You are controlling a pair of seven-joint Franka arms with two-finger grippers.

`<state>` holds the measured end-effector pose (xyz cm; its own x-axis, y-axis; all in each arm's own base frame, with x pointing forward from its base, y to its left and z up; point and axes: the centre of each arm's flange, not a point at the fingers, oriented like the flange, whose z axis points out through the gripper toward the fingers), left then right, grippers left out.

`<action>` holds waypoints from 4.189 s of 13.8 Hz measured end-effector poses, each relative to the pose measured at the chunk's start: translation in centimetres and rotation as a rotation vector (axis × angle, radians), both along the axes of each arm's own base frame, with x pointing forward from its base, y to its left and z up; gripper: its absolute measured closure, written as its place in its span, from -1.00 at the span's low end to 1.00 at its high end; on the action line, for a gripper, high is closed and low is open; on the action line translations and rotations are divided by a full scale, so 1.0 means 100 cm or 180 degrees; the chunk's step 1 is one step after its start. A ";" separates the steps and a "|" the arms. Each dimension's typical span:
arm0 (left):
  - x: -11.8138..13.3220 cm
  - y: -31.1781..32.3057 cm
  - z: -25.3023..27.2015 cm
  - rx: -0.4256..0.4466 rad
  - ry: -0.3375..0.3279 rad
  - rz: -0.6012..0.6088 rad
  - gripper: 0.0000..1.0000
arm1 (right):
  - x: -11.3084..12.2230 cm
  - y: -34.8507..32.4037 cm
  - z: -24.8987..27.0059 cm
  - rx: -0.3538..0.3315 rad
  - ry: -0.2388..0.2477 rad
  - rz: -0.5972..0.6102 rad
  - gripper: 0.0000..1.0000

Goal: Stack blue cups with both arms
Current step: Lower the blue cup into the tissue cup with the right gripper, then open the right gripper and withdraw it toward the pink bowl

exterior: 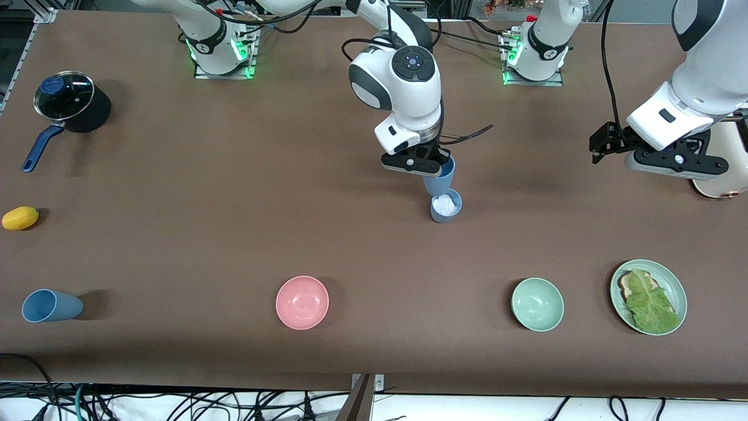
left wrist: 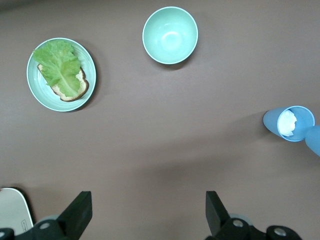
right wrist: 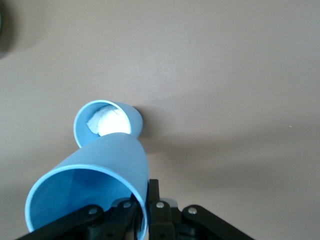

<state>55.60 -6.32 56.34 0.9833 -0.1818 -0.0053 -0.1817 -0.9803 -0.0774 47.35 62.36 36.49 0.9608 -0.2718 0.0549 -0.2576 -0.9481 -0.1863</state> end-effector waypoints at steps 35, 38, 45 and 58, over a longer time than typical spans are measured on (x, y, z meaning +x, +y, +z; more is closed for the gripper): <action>0.002 0.025 -0.001 0.0002 0.0021 0.0131 -1.00 | 0.053 -0.031 0.010 -0.0145 -0.0171 0.0045 -0.23; 0.002 0.025 -0.001 0.0002 0.0021 0.0133 -1.00 | 0.089 -0.092 0.053 -0.0400 -0.0046 0.0388 -0.54; 0.002 0.026 -0.001 0.0002 0.0022 0.0137 -1.00 | 0.158 -0.276 0.111 -0.0615 0.0165 0.0910 -0.99; 0.002 0.034 -0.003 0.0005 0.0046 0.0183 -1.00 | 0.107 -0.555 0.214 -0.0476 0.0344 0.0791 -1.00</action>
<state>55.81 -2.95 56.08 0.9920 -0.1249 -0.0198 -0.1261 -0.9891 -0.0766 58.08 6.85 57.91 0.9993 -0.0243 -0.0295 -0.0250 -0.9994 -0.0241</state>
